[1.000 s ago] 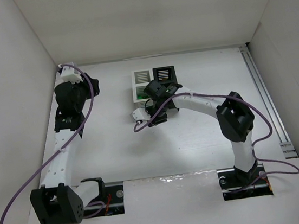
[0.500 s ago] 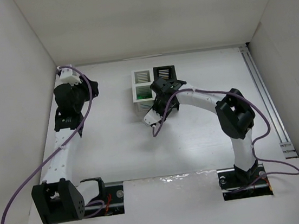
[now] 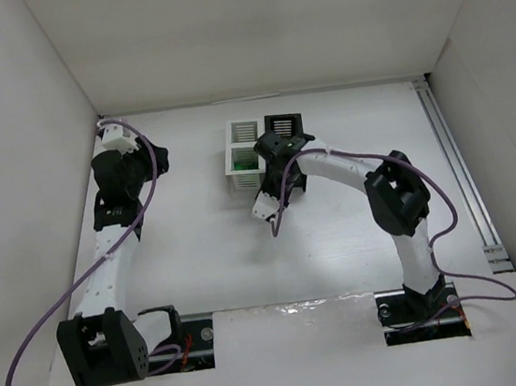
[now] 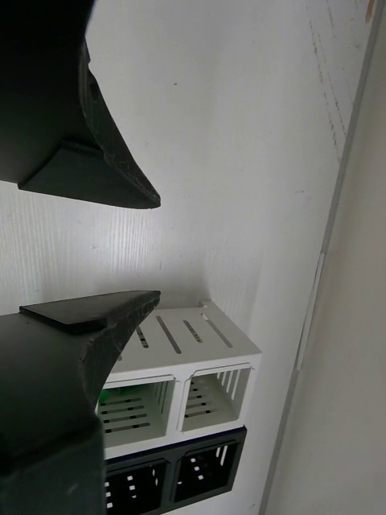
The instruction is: Sort the legos into containers by color
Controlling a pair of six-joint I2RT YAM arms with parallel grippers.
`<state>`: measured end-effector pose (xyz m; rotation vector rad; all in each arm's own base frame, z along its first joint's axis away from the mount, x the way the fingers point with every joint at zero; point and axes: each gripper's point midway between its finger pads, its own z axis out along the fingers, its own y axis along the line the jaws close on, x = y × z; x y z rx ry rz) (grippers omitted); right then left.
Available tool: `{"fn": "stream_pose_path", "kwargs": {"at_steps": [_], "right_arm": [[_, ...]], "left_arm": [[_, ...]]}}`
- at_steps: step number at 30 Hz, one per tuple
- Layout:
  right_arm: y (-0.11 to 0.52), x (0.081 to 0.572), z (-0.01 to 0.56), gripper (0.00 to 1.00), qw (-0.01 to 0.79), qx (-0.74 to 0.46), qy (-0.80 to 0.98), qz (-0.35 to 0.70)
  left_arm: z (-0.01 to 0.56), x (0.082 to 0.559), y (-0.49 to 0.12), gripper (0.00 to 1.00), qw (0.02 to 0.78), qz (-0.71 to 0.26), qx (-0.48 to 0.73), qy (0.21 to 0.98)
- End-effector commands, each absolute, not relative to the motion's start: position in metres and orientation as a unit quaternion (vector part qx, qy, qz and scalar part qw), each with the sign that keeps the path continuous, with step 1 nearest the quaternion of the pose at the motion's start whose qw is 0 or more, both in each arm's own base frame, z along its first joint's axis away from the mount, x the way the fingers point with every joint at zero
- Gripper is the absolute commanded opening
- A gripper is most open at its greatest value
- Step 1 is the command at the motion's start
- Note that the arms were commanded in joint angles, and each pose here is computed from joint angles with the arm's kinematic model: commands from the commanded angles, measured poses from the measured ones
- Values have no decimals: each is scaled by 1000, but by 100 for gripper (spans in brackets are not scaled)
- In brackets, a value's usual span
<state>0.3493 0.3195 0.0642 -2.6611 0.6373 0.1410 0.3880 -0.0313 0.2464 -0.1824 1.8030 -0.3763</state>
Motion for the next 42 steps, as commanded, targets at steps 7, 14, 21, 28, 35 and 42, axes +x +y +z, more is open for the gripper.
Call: {"fn": "stream_pose_path", "kwargs": {"at_steps": [7,14,21,28,35,42], "right_arm": [[327,292,76,37,186,-962,160,115],[331,297,73,37,180,-965,162,104],[350,324,73,40,201,-954,207,84],[366,310,116,40,272,-891,316,180],[363,280,144,40,309,-824,425,212],[395,297,159,38,317,-715,564,265]], "left_arm": [[267,374,-32,42,634,-179,-83,748],[261,365,-33,43,633,-185,-90,746],[256,358,-34,45,633,-188,-93,746],[260,360,-35,45,635,-192,-88,743],[259,371,-38,45,626,-199,-84,749],[258,379,-41,46,621,-209,-83,751]]}}
